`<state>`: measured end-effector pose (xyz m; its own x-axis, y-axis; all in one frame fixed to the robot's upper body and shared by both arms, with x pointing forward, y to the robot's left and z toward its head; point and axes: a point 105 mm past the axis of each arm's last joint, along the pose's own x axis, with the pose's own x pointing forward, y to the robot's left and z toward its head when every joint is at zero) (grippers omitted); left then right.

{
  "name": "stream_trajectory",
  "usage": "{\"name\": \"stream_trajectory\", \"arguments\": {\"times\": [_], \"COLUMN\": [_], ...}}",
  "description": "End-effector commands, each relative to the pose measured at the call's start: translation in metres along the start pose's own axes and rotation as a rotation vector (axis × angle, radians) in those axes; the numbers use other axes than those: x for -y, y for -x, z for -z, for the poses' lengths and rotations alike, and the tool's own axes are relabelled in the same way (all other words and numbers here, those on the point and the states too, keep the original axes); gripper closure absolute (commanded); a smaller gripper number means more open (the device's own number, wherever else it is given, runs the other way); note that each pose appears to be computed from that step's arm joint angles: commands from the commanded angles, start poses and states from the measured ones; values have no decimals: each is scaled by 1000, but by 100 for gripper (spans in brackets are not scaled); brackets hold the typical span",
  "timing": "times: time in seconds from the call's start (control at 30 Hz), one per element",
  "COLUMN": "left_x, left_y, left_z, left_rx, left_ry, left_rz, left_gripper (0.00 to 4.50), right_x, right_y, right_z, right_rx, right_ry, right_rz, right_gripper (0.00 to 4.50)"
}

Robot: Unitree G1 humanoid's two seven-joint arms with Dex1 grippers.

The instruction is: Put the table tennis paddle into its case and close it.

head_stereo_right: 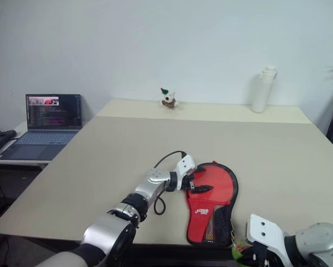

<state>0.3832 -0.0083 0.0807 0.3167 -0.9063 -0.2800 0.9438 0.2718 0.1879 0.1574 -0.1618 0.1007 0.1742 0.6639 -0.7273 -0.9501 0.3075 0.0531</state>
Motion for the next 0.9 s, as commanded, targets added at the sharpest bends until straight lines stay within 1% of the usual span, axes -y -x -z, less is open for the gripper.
{"name": "stream_trajectory", "arguments": {"times": [0.03, 0.23, 0.43, 0.5, 0.6, 0.73, 0.87, 0.9], "left_x": [10, 10, 10, 10, 10, 10, 10, 10], "left_y": [-5, -6, -7, -7, -7, -8, -10, -10], "left_z": [19, 18, 18, 18, 17, 16, 11, 8], "left_rx": [-83, -82, -82, -80, -80, -75, -49, -39], "left_ry": [18, 17, 16, 15, 14, 14, 12, 8], "left_rz": [27, 20, 16, 14, 13, 13, 13, 12], "left_gripper": [16, 16, 16, 16, 16, 16, 16, 16], "right_x": [-33, -56, -61, -57, -57, -46, -17, -10], "right_y": [-7, -8, -11, -13, -12, -7, 3, 6], "right_z": [-10, -10, -13, -14, -14, -21, -36, -39], "right_rx": [36, 41, 56, 56, 44, 62, 134, 152], "right_ry": [15, -13, -7, 4, -10, -12, -46, -56], "right_rz": [-159, -236, -253, -225, -227, -178, -88, -70], "right_gripper": [448, 448, 448, 448, 448, 348, 212, 212]}}
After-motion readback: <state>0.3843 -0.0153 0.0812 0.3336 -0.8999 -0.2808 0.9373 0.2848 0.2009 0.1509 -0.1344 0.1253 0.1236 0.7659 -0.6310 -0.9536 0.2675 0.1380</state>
